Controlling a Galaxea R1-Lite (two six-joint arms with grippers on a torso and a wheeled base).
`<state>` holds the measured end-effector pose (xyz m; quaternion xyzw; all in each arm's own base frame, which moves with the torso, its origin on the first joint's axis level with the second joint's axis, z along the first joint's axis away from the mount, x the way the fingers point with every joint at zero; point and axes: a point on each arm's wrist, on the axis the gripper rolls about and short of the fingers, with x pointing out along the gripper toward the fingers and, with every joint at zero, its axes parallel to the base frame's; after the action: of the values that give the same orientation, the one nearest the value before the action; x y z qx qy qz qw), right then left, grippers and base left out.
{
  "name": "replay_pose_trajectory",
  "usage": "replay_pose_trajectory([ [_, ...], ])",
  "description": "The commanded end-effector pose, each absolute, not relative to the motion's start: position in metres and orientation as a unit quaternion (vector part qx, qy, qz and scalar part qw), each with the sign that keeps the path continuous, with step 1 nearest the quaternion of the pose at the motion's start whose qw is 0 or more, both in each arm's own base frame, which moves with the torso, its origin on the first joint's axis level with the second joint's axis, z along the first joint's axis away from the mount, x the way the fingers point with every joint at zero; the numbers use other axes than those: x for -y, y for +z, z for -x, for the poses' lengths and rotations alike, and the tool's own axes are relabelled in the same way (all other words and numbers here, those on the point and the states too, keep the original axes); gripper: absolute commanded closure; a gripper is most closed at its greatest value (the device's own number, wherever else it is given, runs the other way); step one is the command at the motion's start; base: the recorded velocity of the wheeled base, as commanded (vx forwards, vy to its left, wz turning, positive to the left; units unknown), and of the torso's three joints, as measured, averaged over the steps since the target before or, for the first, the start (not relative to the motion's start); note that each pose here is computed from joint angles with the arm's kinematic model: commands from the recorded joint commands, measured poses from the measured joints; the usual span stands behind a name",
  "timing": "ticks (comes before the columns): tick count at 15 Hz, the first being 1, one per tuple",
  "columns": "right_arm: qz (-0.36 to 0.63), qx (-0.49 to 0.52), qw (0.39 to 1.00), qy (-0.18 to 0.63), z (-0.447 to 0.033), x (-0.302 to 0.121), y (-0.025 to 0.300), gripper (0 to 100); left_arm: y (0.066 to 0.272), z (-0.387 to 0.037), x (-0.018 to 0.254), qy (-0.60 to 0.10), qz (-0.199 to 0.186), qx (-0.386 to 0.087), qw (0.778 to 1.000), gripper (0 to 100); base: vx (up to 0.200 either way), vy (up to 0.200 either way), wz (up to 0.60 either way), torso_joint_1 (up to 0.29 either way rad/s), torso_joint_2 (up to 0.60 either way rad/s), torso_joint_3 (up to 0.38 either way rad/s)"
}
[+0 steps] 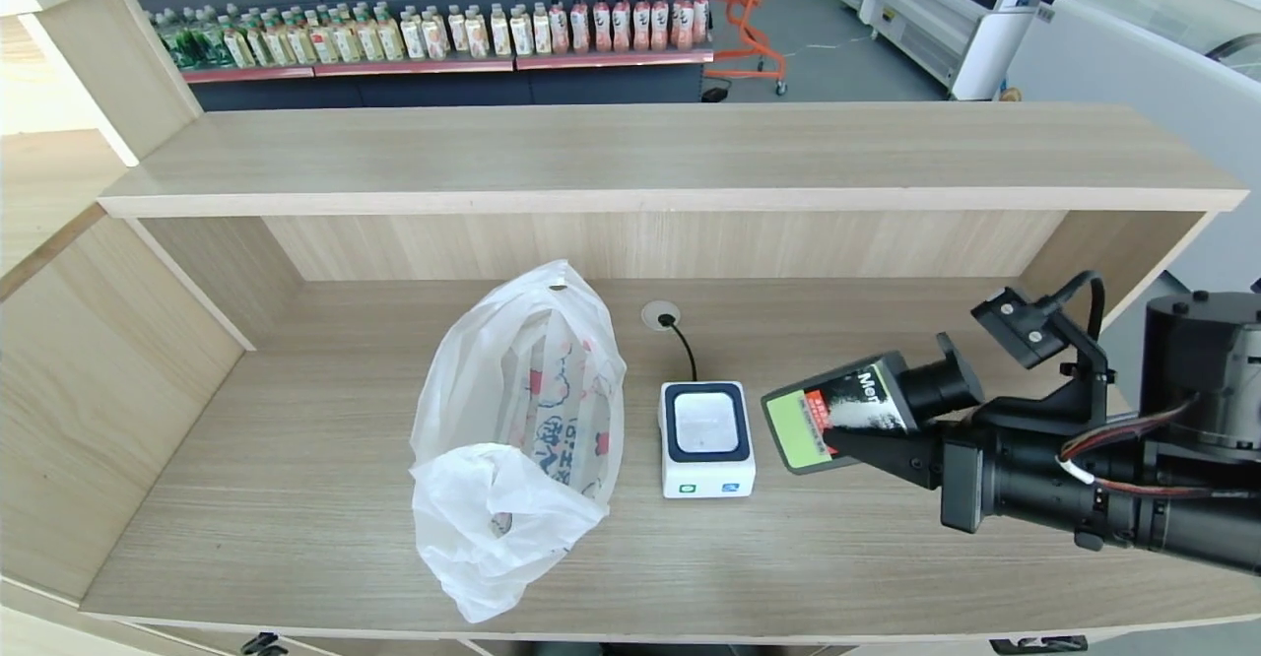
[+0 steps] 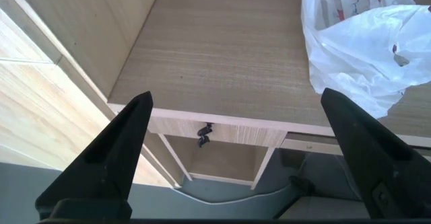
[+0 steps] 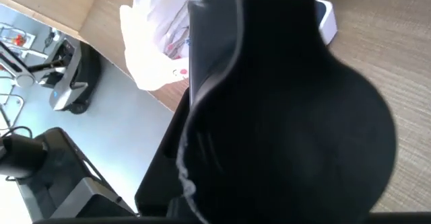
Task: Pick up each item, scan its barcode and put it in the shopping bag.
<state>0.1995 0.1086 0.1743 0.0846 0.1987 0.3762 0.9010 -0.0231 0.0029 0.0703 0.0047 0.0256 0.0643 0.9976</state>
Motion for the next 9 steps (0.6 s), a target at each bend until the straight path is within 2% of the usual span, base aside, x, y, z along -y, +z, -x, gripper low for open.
replay_pose_trajectory([
  [1, -0.119, -0.200, 0.899, 0.372, -0.202, -0.111, 0.181, 100, 0.070, 0.023, -0.003, 0.064, -0.005, -0.025, 0.998, 0, 0.000, 0.200, 0.00, -0.017, -0.01, 0.017],
  [4, -0.156, -0.214, 0.893, 0.365, -0.209, -0.114, 0.182, 100, 0.070, 0.023, -0.003, 0.064, -0.005, -0.025, 0.998, 0, 0.000, 0.200, 0.00, 0.012, 0.01, -0.004],
  [9, -0.199, -0.259, 0.874, 0.360, -0.220, -0.131, 0.173, 100, 0.070, 0.023, -0.003, 0.064, -0.004, -0.025, 0.998, 0, 0.000, 0.000, 0.00, 0.000, 0.00, 0.000],
])
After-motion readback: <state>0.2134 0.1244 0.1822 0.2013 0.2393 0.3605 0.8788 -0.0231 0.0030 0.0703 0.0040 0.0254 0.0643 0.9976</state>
